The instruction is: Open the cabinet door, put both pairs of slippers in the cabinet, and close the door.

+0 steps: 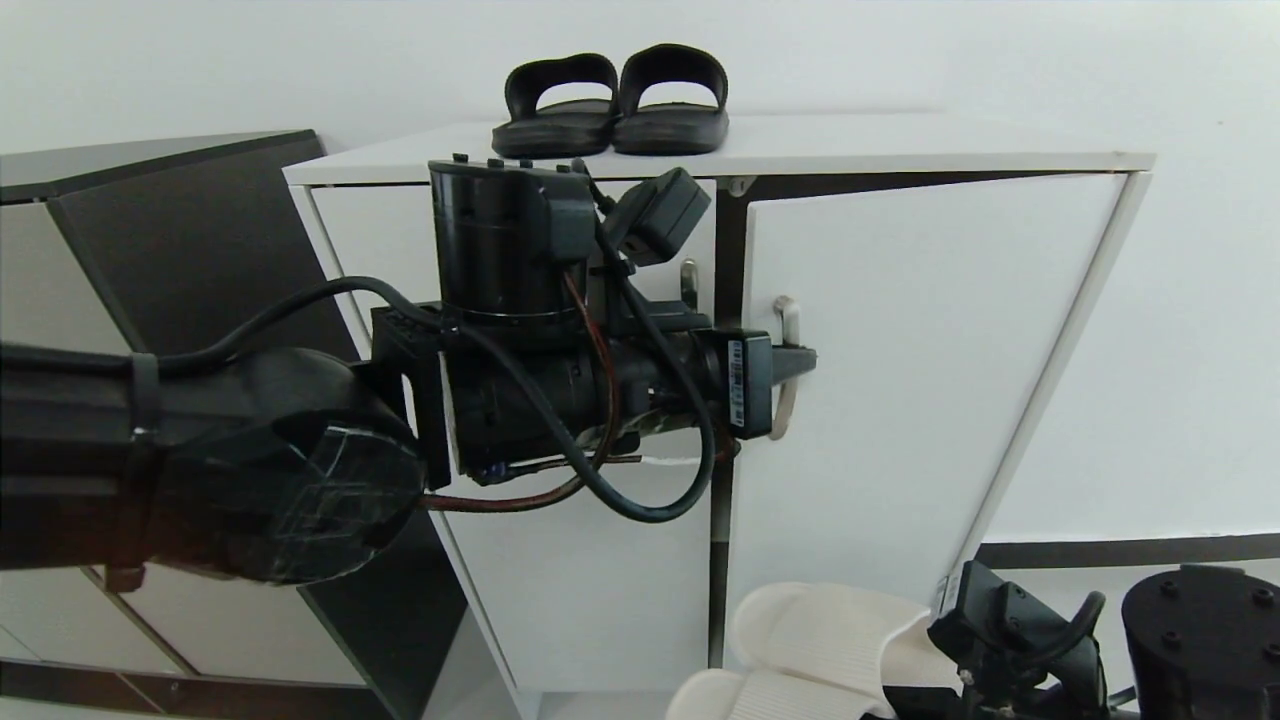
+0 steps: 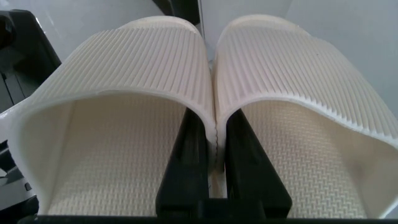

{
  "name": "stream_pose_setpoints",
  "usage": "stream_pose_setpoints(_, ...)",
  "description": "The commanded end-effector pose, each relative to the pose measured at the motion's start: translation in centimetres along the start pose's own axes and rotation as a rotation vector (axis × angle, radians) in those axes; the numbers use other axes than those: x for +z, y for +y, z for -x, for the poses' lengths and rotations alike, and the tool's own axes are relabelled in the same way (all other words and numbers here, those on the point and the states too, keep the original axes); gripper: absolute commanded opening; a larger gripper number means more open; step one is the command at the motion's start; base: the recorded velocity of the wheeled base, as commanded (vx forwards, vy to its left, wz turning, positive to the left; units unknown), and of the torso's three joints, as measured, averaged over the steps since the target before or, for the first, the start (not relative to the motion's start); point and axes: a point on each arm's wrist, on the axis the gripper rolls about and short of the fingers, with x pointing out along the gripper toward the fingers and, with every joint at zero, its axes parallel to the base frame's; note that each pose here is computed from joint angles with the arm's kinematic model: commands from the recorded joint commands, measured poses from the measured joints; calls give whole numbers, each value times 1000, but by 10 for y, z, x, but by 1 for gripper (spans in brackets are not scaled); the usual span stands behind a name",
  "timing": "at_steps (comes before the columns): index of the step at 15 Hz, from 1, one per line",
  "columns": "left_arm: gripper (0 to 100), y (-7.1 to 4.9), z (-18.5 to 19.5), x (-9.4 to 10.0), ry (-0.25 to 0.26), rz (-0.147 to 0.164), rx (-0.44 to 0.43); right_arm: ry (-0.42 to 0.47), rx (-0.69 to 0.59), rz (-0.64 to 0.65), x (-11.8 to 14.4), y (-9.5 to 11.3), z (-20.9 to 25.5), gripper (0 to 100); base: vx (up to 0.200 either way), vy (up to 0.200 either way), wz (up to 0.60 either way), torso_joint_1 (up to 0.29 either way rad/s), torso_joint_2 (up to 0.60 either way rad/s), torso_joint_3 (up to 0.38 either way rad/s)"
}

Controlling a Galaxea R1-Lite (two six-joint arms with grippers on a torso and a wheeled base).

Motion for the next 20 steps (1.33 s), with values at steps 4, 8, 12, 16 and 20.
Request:
stream_pose_setpoints(4,0,-22,64,-2,-25,-20,7,3,3,11,-1,1,1,0,0,0,0,0,0,0)
stream_pose_setpoints(8,0,-13,87,4,-67,-15,66,8,6,40,-3,1,1,0,0,0,0,0,0,0)
stream_pose_setpoints(12,0,14,52,12,-78,0,112,10,7,41,-3,2,1,0,0,0,0,0,0,0)
stream_pose_setpoints(16,0,29,12,18,-111,-13,108,13,10,44,-4,3,2,0,0,0,0,0,0,0)
stream_pose_setpoints(20,0,32,1,20,-116,-19,104,25,18,75,-7,5,2,0,0,0,0,0,0,0)
